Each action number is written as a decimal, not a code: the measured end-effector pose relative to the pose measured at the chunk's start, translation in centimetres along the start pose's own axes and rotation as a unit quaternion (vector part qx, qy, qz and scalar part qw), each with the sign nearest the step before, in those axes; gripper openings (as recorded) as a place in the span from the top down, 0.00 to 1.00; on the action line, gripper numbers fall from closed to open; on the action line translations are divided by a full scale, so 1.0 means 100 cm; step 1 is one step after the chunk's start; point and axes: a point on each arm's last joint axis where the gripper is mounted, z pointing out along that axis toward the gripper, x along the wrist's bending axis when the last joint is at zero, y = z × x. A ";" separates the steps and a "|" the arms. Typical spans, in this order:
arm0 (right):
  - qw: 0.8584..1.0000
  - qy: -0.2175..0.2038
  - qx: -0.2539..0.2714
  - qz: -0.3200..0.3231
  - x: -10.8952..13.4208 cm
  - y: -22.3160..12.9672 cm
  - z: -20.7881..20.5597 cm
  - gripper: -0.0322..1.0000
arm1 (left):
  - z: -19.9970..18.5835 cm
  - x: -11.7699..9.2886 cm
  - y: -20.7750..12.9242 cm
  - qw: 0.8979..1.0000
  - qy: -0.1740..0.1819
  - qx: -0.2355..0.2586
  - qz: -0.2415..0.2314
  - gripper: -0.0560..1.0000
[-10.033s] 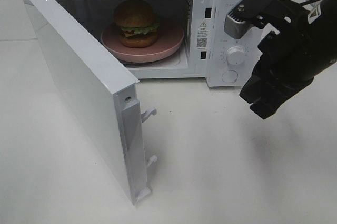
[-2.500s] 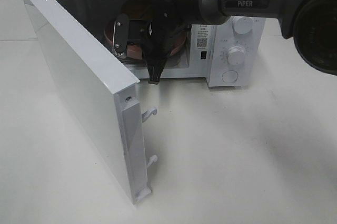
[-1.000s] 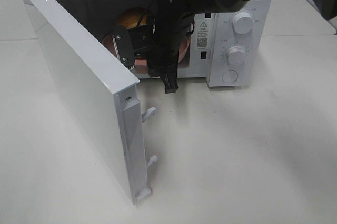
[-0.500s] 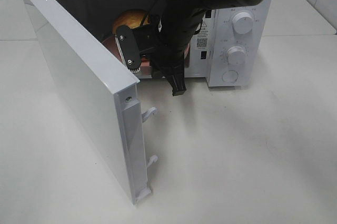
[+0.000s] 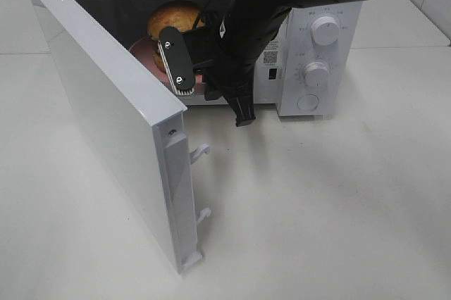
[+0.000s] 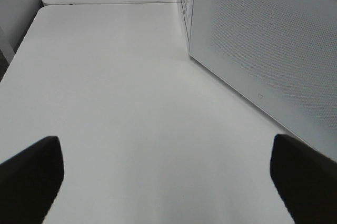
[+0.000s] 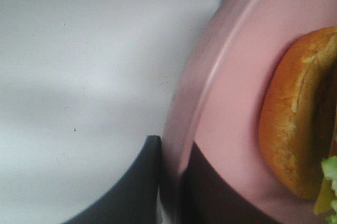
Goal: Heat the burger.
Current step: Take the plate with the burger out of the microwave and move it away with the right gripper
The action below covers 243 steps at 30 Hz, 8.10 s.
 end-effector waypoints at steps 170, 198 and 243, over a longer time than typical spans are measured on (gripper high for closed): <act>0.922 -0.092 0.161 0.341 0.232 -0.112 -0.227 0.90 | 0.000 0.000 0.000 1.000 0.000 0.000 0.000 0.01; 0.818 -0.058 0.280 0.498 0.216 -0.113 -0.169 0.90 | 0.000 0.000 0.000 1.000 0.000 0.000 0.000 0.01; 0.587 -0.065 0.413 0.693 0.195 -0.144 -0.032 0.89 | 0.000 0.000 0.000 1.000 0.000 0.000 0.000 0.01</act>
